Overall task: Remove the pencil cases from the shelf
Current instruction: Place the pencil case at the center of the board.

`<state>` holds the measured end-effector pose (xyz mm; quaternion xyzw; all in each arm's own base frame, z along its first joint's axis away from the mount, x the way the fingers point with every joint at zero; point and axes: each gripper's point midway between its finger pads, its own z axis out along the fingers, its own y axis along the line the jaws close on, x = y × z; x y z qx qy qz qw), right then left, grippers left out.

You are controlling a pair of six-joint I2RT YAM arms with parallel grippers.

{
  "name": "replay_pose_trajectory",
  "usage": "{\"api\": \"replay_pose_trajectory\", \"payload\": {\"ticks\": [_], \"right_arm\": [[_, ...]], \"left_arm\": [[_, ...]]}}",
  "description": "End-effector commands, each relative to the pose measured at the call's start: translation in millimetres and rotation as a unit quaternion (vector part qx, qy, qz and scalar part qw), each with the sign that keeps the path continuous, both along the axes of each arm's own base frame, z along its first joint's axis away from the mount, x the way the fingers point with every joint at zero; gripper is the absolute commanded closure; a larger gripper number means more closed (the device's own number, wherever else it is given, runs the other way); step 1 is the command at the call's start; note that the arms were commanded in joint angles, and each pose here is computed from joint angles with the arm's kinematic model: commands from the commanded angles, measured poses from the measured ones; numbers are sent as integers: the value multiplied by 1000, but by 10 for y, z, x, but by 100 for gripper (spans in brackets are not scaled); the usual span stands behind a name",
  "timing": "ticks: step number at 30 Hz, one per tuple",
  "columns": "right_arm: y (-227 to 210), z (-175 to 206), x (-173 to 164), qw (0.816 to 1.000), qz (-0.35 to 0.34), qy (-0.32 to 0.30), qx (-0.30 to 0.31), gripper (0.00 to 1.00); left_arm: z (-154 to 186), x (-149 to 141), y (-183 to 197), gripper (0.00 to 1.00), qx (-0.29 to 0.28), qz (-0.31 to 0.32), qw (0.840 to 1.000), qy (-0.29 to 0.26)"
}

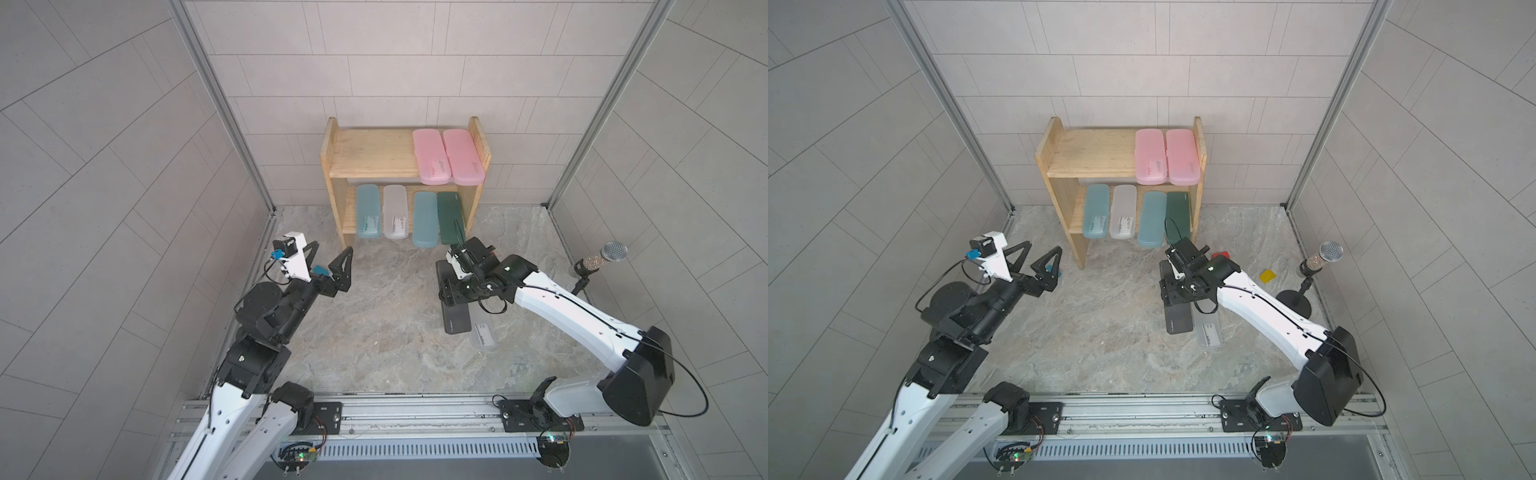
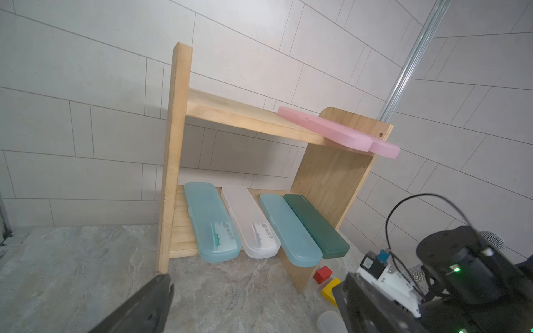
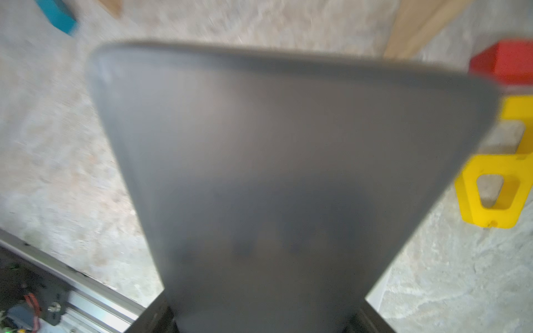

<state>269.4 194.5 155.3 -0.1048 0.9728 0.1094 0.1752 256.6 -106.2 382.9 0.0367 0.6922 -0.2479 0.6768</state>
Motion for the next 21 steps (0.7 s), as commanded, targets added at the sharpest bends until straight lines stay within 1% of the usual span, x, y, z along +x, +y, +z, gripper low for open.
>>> {"api": "replay_pose_trajectory", "payload": {"ticks": [1,4,9,15,21], "right_arm": [[3,-201,-26,999,11,35,-11,42],[77,-403,8,998,12,58,-12,42],[141,-644,88,997,-2,77,-17,41],[48,-878,131,994,-20,98,-48,39],[-110,-1053,115,990,-33,115,-73,37]], "left_arm": [[130,-24,-41,0,-28,-13,1000,-3],[84,-1,-56,0,-30,-15,999,8],[19,20,-65,0,-28,-15,999,22],[-73,48,-82,0,-24,-16,999,41],[-112,59,-94,0,-21,-17,998,48]]}}
